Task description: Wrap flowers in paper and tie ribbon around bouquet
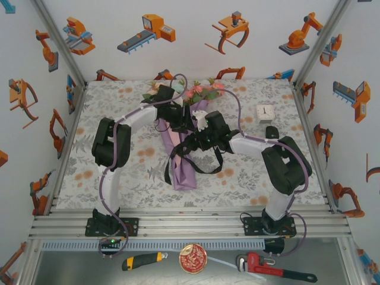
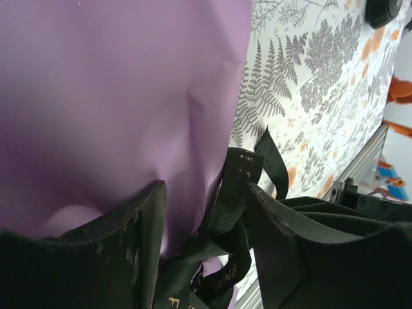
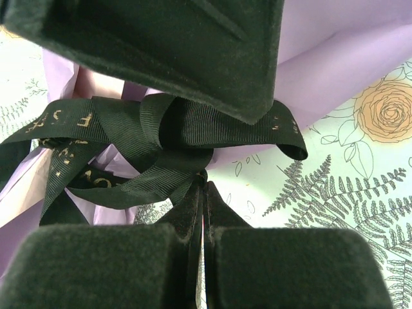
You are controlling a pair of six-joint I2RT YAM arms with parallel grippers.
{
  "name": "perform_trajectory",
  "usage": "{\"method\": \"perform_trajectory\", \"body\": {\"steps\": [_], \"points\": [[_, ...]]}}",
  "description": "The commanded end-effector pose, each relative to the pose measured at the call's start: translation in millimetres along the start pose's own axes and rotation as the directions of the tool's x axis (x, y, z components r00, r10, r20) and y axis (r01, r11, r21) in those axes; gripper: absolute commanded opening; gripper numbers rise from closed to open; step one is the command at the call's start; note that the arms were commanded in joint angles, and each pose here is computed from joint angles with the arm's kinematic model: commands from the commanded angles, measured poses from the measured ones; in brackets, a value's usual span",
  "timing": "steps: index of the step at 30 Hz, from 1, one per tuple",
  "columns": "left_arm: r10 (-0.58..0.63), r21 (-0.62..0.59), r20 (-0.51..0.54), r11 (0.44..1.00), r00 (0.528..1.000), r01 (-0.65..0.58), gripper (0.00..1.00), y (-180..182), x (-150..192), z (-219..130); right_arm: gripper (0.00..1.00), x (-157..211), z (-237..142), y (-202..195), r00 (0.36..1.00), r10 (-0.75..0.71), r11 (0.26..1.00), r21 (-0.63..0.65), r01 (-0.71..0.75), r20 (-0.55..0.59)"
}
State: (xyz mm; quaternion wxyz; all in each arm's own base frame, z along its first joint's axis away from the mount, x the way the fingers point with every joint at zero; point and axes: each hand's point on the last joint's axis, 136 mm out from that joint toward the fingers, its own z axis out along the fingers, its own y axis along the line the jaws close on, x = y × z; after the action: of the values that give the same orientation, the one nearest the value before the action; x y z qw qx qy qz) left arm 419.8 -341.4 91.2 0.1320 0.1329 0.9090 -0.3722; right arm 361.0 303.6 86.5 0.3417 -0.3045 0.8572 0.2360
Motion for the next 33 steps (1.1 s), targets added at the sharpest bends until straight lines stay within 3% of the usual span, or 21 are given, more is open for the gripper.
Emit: {"method": "perform_trajectory", "body": {"steps": [1, 9, 13, 16, 26, 33], "points": [[0.09, 0.014, -0.054, 0.996, 0.994, -0.09, 0.49, -6.8, 8.5, 2.7, 0.0, -13.3, -8.1, 2.9, 0.999, 0.002, 1.0, -0.015, -0.001, 0.049], [0.15, 0.063, -0.154, 0.988, 0.977, -0.142, 0.36, -15.7, 30.7, 10.0, 0.0, -13.5, -6.6, 3.2, 0.999, 0.002, 1.0, -0.018, -0.001, 0.044], [0.147, 0.051, -0.153, 0.989, 0.977, -0.141, 0.18, -14.5, 29.5, 9.8, 0.0, -12.9, -6.3, 3.4, 0.999, 0.003, 1.0, -0.02, -0.003, 0.041], [0.143, 0.027, -0.138, 0.99, 0.98, -0.141, 0.1, -12.3, 25.1, 6.0, 0.0, -11.0, -6.6, 2.5, 0.999, 0.003, 1.0, -0.015, -0.003, 0.036], [-0.016, -0.038, 0.053, 0.999, 0.998, 0.018, 0.06, 14.7, -6.1, -35.7, 0.0, 18.6, -25.3, -11.2, 0.999, 0.041, 0.998, 0.053, -0.04, -0.012], [-0.067, -0.056, 0.125, 0.996, 0.99, 0.074, 0.07, 27.9, -5.1, -59.5, 0.0, 41.3, -38.8, -18.1, 0.995, 0.092, 0.992, 0.088, -0.088, -0.038]]}}
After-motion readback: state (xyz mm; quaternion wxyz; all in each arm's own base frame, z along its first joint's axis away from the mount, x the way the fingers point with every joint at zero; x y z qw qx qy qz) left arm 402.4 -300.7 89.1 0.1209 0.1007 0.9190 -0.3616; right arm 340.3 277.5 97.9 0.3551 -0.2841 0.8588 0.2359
